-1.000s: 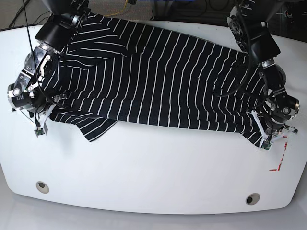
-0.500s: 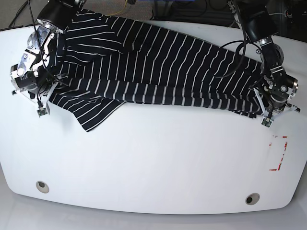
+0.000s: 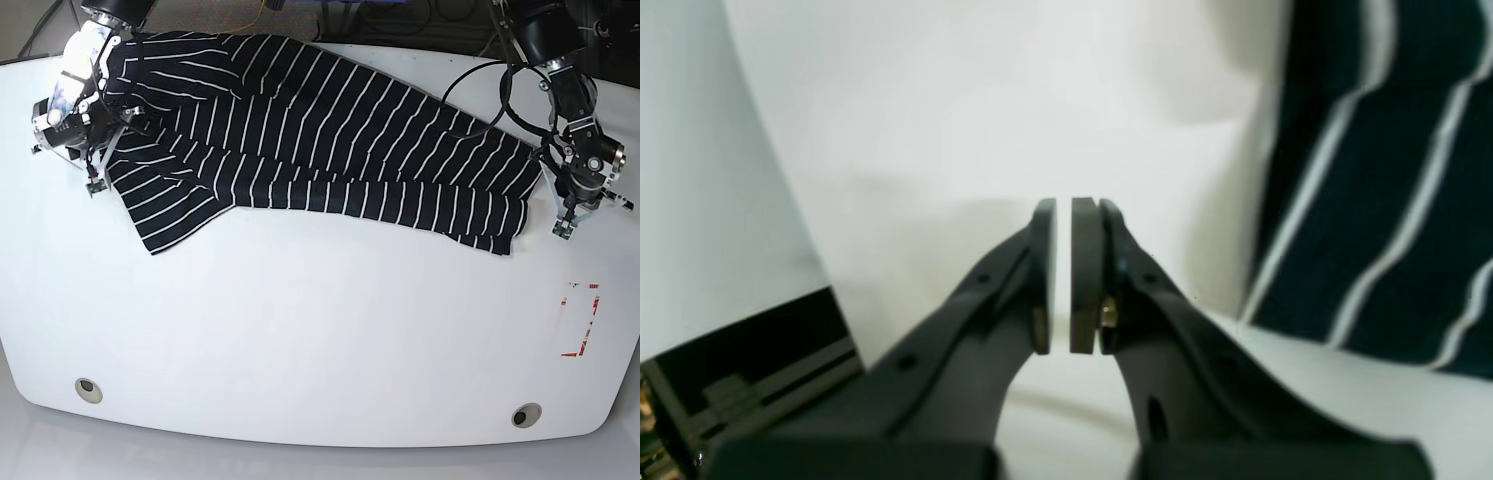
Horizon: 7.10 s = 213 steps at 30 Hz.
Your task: Layout the t-shirt on the table in an organized manner, then fold the t-shirt properly
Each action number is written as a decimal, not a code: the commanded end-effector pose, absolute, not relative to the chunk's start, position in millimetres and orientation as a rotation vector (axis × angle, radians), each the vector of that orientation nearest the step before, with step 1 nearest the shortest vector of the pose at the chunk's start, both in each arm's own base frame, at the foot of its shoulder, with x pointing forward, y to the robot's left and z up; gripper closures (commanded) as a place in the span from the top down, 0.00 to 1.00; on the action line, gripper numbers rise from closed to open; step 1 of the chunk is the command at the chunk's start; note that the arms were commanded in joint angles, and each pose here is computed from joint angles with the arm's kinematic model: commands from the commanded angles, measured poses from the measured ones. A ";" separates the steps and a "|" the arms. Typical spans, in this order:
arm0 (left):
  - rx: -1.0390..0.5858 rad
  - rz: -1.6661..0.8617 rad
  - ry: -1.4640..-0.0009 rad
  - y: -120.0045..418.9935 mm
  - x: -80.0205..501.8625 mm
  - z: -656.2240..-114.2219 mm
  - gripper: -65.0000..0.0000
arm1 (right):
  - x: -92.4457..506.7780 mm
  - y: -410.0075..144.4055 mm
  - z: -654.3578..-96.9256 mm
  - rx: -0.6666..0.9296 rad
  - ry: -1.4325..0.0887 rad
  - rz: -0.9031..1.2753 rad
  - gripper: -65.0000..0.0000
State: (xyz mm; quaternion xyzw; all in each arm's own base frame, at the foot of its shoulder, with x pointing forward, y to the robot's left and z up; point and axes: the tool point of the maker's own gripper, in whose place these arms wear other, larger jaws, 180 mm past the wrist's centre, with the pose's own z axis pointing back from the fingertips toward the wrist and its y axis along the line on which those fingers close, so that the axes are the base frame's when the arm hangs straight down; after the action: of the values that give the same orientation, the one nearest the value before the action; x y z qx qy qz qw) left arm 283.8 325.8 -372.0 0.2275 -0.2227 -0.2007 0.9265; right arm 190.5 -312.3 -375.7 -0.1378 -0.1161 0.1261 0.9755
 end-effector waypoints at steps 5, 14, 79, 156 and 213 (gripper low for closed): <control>0.490 -0.411 -0.500 328.6 293.2 -358.6 0.05 | 191.3 -315.3 -370.0 -0.298 -0.245 0.258 0.00; 0.492 -0.413 -0.509 327.5 296.7 -355.8 0.09 | 184.9 -318.3 -371.1 -0.307 -0.227 0.264 0.50; 0.101 -0.653 -0.937 151.3 304.0 -349.7 0.04 | 208.0 -237.7 -382.8 -0.019 -0.416 0.228 0.04; 0.201 -0.649 -0.821 186.1 261.5 -376.6 0.04 | 220.9 -271.7 -452.9 0.089 -0.339 0.224 0.01; 0.236 -0.592 -0.719 216.6 247.6 -393.5 0.04 | 239.5 -273.2 -422.2 0.033 -0.429 0.267 0.02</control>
State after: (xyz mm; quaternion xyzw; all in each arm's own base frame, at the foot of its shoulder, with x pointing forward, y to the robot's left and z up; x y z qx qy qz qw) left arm 237.1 217.7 -408.4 0.1056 -0.3276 -0.2758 0.8975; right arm 242.7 -262.2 -427.3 0.0428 -0.2258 0.1233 0.9654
